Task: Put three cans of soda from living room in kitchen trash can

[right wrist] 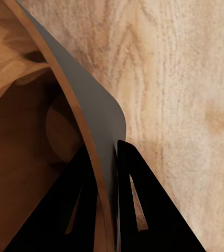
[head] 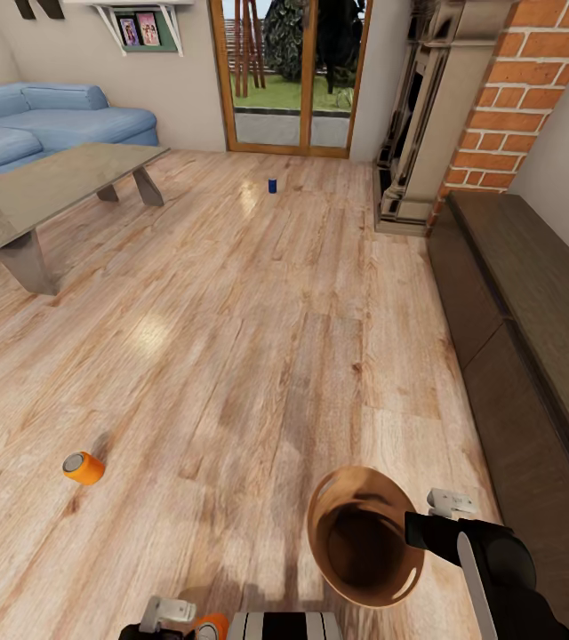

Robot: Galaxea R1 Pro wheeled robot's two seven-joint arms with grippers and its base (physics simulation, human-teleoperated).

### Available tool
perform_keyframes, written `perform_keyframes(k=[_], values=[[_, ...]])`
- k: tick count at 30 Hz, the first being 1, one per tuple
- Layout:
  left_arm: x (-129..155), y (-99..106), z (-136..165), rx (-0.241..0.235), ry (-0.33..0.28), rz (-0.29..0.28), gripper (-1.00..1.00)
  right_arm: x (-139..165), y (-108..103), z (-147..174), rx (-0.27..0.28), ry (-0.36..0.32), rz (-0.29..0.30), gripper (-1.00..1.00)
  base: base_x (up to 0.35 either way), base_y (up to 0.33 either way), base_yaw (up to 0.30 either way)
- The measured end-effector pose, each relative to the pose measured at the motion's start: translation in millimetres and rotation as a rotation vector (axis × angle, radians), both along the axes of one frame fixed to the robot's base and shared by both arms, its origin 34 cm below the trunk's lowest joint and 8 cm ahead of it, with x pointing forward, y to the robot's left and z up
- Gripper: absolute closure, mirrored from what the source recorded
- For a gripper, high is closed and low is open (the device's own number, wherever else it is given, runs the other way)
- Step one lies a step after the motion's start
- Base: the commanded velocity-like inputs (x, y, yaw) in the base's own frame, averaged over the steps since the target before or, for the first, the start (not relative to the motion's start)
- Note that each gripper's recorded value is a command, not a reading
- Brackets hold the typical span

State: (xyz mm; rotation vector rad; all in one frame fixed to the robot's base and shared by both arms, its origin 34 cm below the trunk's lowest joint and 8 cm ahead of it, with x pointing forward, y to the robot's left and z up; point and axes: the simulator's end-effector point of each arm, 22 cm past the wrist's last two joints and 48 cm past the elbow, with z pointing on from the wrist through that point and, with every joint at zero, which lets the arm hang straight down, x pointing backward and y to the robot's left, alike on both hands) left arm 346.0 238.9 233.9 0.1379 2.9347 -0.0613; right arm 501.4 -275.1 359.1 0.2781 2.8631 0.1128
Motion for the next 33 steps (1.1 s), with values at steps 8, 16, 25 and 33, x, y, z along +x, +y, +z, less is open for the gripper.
perform_keyframes(k=[8,16,25,33], values=[[28.1,50.8,10.5,0.037,-0.089,0.094,-1.00,0.0,0.3,0.0,0.001,0.000,-0.001,1.00,0.000,0.000,0.000],[28.2,38.4,11.2,-0.011,-0.083,0.080,-1.00,0.0,-0.2,0.0,0.000,0.000,-0.001,1.00,0.000,0.000,0.000],[37.9,36.4,16.2,-0.017,-0.111,0.070,-1.00,-0.2,-0.9,-0.1,-0.003,0.001,-0.001,1.00,0.000,0.000,0.000],[37.4,38.5,16.0,-0.012,-0.110,0.068,-1.00,0.2,1.1,0.1,0.006,-0.001,-0.003,1.00,0.000,-0.167,0.000]])
